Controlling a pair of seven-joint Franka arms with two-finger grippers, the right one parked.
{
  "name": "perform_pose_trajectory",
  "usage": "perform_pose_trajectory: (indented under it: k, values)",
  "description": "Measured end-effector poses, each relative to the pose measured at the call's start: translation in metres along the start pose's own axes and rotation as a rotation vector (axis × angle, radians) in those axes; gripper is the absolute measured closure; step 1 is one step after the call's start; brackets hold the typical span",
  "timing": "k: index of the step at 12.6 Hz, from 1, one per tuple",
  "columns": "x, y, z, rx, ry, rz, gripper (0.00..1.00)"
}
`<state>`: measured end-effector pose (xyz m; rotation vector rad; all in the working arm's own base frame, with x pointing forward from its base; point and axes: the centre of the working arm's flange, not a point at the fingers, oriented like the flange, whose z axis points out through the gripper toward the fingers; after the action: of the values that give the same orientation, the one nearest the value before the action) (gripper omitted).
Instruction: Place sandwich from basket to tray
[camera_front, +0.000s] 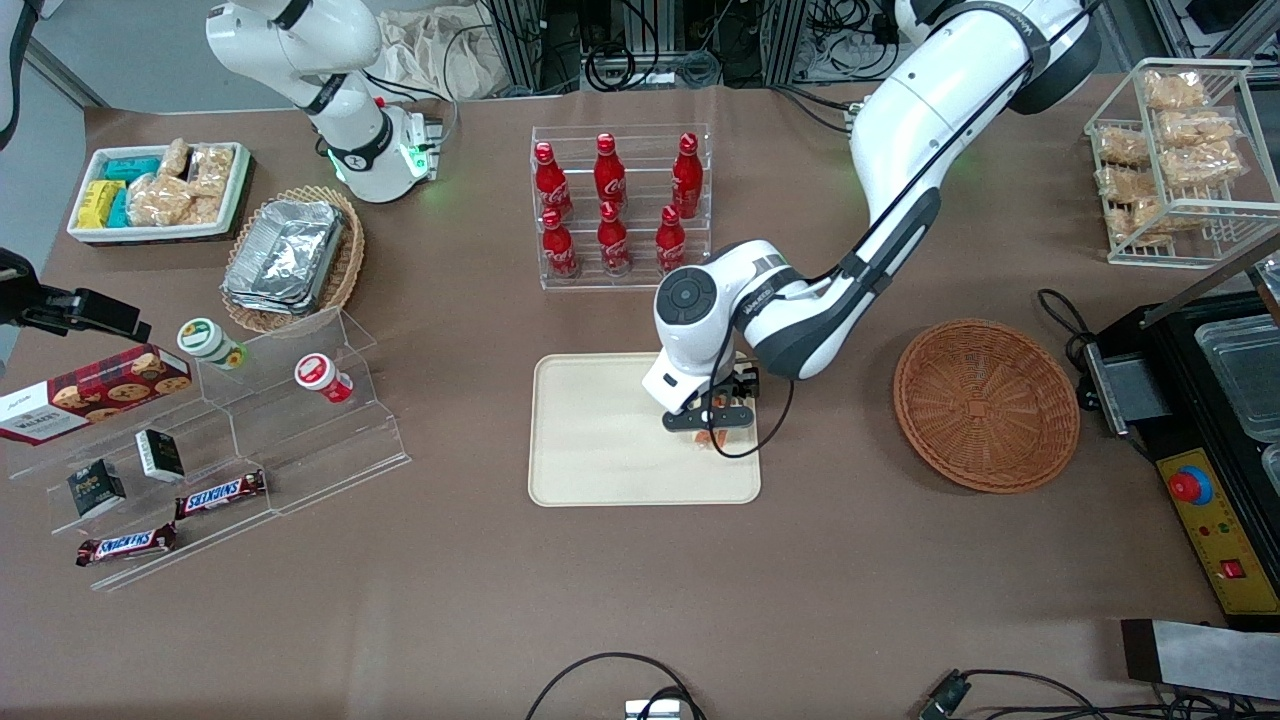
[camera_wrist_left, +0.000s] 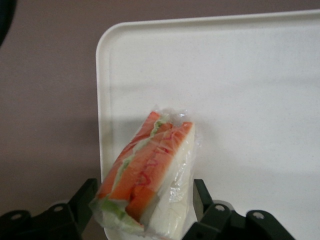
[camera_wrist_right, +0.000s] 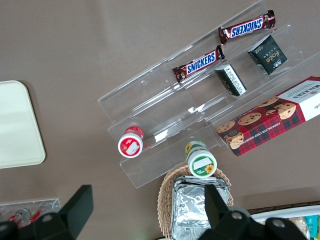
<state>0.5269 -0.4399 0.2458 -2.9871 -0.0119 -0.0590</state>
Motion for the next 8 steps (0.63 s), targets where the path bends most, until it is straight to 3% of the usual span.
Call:
perform_pose_trajectory:
  k: [2, 5, 8]
  values:
    - [0.01, -0.009, -0.011, 0.002, 0.013, -0.026, 0.13]
    - [0.026, -0.032, -0.035, 0.023, 0.029, -0.095, 0.01]
    - [0.042, -0.064, -0.065, 0.042, 0.032, -0.171, 0.0]
